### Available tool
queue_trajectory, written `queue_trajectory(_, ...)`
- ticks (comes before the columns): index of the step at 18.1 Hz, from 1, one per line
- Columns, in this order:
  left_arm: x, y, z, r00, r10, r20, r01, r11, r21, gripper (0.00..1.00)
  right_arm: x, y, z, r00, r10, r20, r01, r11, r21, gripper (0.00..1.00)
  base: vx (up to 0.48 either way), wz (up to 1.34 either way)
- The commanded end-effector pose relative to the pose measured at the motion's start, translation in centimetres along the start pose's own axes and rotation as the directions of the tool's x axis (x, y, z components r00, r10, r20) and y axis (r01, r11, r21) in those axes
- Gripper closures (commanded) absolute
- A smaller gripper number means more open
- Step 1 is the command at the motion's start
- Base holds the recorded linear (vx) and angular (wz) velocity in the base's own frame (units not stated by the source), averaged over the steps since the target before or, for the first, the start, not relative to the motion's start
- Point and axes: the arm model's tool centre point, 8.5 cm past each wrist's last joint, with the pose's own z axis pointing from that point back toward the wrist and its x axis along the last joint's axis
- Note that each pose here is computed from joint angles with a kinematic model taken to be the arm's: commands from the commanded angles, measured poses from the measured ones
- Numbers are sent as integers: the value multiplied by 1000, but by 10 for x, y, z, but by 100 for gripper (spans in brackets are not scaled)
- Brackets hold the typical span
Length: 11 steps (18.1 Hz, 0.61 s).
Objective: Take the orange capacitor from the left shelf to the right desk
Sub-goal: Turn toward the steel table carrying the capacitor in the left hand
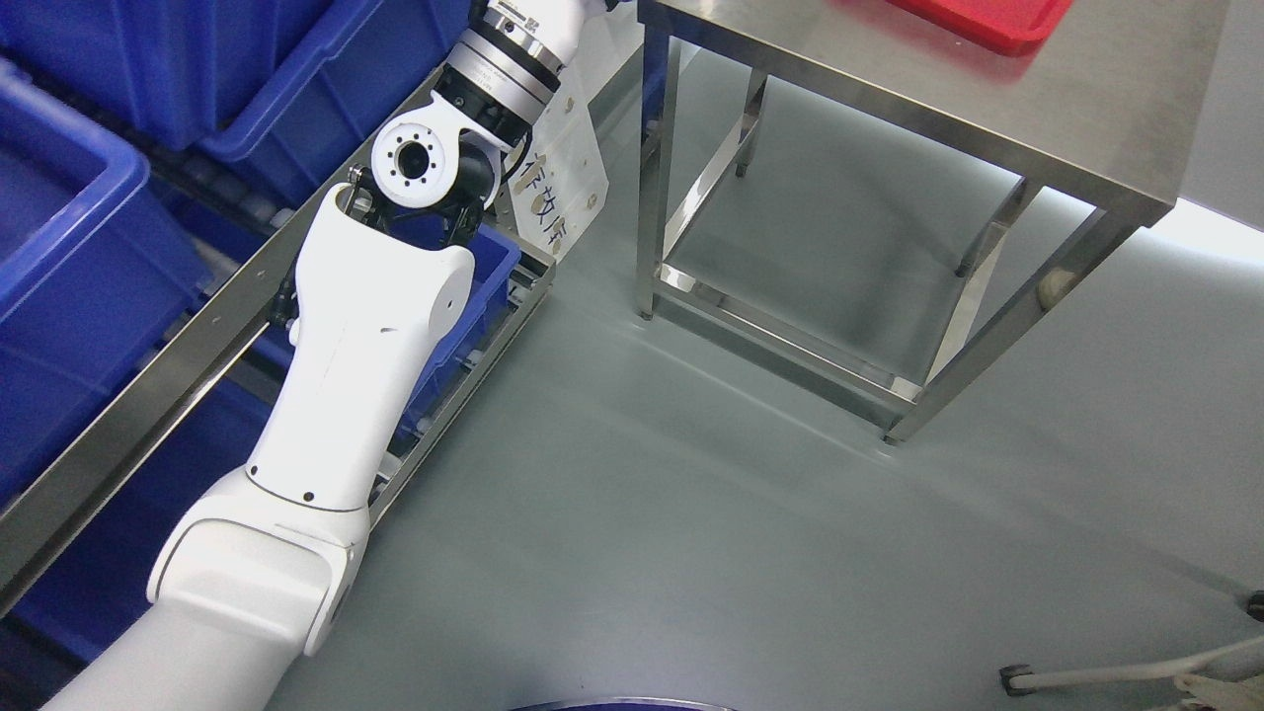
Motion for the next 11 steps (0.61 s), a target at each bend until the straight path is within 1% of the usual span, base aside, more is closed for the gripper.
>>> queue_trajectory(1, 6, -13, -24, 999, -34, -41, 30, 995, -91, 97, -14, -11, 0, 1000, -11, -10, 11, 1000, -14, 0, 249, -307)
queue_trajectory(4, 11, -9, -31, 998, -41, -47, 37, 995, -93, 97, -14, -11, 0, 1000, -13, -10, 13, 1000, -14, 0, 248, -295)
queue_trajectory(9, 5, -11, -31, 997, -43, -64, 39, 998, -58, 97, -14, -11, 0, 1000, -11, -10, 11, 1000, -14, 0, 273, -272)
queue_trajectory(11, -8, -12, -29, 991, -43, -127, 36, 998, -60, 97, -14, -11, 0, 1000, -11, -10, 11, 1000, -14, 0, 283, -274)
